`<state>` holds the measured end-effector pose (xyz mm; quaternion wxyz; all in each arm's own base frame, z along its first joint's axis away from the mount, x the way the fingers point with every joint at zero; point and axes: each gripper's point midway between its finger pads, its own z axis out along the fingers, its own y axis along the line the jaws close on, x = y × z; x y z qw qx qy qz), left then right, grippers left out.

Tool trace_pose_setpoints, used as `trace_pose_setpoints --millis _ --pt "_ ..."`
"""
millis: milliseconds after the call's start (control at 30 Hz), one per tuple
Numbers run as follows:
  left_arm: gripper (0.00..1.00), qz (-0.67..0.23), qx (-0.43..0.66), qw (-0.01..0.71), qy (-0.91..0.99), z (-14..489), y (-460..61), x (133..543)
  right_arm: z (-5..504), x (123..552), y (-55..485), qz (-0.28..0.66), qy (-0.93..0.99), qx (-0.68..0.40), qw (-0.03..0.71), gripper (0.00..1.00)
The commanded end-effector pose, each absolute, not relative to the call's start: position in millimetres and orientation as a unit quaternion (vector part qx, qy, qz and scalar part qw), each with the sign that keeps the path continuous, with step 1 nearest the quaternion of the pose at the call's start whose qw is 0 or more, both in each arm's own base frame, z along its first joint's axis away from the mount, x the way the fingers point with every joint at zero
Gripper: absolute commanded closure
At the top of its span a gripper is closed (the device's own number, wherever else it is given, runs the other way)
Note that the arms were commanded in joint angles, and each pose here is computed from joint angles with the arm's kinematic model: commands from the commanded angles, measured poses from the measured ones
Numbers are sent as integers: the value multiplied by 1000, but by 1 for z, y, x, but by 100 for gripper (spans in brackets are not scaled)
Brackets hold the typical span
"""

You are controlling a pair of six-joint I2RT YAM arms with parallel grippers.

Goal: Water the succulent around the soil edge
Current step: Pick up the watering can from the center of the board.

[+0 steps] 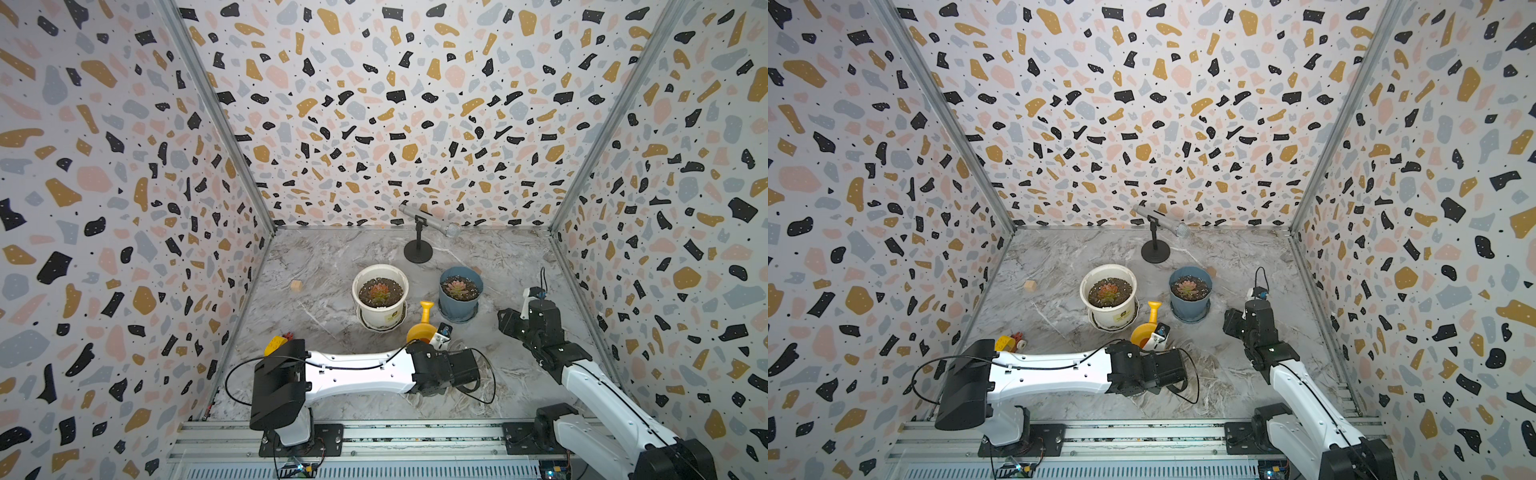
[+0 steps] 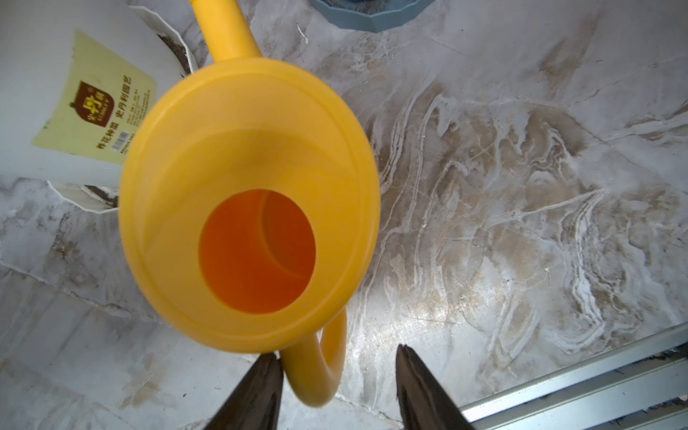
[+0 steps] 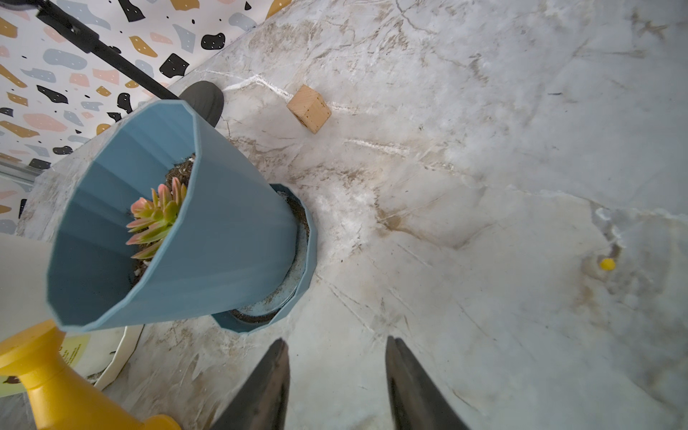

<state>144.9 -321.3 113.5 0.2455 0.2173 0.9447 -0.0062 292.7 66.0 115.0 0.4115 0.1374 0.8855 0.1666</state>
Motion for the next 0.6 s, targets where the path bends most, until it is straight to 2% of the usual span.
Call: trace_pose_setpoints --millis 0,200,367,567 --pt "48 -13 222 259 940 116 -318 152 120 295 67 170 882 129 421 54" --pt "53 -3 230 260 938 112 -311 156 120 295 67 170 882 129 421 56" --pt "65 -1 229 266 937 112 -309 158 125 298 69 176 876 126 431 57" --pt "69 -7 230 262 937 113 -311 159 126 299 70 178 875 123 433 58"
